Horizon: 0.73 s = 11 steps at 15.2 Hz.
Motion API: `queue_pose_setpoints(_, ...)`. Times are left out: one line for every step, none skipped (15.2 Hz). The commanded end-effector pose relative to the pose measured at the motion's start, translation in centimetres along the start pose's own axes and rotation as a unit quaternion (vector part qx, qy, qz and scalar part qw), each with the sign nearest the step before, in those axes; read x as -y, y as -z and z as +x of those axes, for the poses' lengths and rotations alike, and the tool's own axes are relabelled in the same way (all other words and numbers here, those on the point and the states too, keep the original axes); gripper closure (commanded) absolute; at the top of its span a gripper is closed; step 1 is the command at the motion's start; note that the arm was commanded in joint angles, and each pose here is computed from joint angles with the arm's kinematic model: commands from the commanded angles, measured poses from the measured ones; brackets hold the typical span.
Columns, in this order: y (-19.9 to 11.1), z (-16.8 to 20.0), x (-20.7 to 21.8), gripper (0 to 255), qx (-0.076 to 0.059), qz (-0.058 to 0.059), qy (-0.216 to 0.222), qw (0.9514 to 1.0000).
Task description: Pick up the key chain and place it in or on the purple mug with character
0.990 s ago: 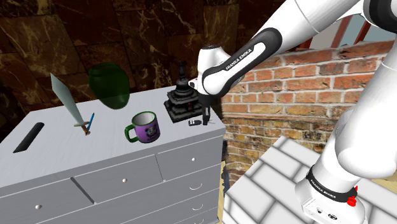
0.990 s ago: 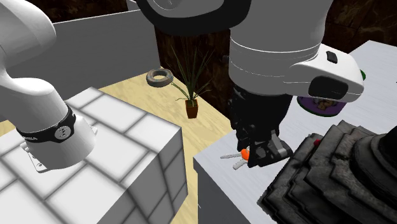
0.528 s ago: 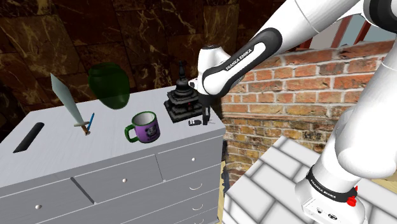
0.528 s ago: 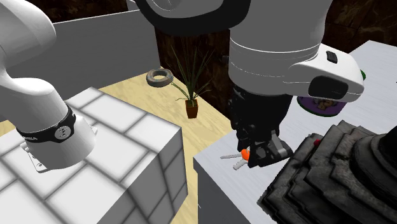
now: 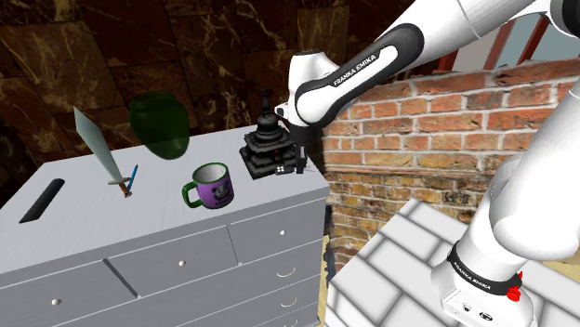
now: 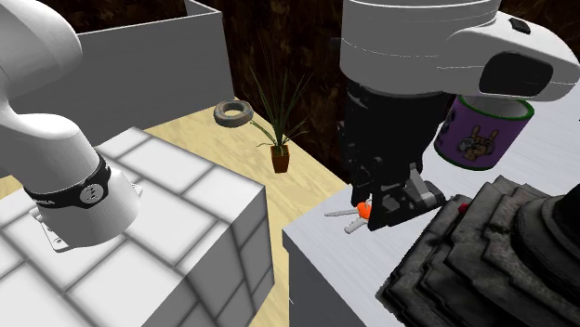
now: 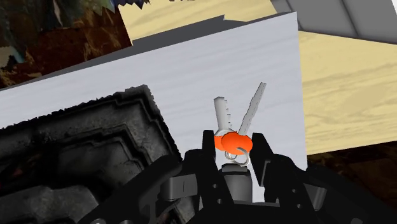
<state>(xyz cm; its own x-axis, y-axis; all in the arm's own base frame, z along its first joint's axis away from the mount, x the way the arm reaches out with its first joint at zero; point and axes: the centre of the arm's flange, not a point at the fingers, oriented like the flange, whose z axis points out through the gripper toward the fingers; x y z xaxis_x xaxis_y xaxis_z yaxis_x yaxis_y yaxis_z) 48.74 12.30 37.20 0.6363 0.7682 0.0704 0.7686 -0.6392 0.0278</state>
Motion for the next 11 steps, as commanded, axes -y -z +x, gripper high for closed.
queue_pose_setpoints(1.0, 0.0, 0.0, 255, 0.0, 0.0, 0.0, 1.0)
queue_pose_setpoints(1.6, 0.1, 0.0, 255, 0.0, 0.0, 0.0, 1.0)
queue_pose_setpoints(2.1, 0.1, -0.1, 255, 0.0, 0.0, 0.0, 1.0)
queue_pose_setpoints(2.6, 0.2, -0.1, 255, 0.0, 0.0, 0.0, 1.0)
queue_pose_setpoints(3.1, 0.2, -0.1, 255, 0.0, 0.0, 0.0, 1.0)
queue_pose_setpoints(3.7, 0.2, -0.1, 255, 0.0, 0.0, 0.0, 1.0)
queue_pose_setpoints(4.2, 0.3, -0.1, 255, 0.0, 0.0, 0.0, 1.0)
queue_pose_setpoints(4.7, 0.3, -0.1, 255, 0.0, 0.0, 0.0, 1.0)
queue_pose_setpoints(5.3, 0.3, -0.1, 255, 0.0, 0.0, 0.0, 1.0)
queue_pose_setpoints(5.8, 0.4, -0.2, 255, 0.0, 0.0, 0.0, 1.0)
queue_pose_setpoints(6.3, 0.4, -0.2, 255, 0.0, 0.0, 0.0, 1.0)
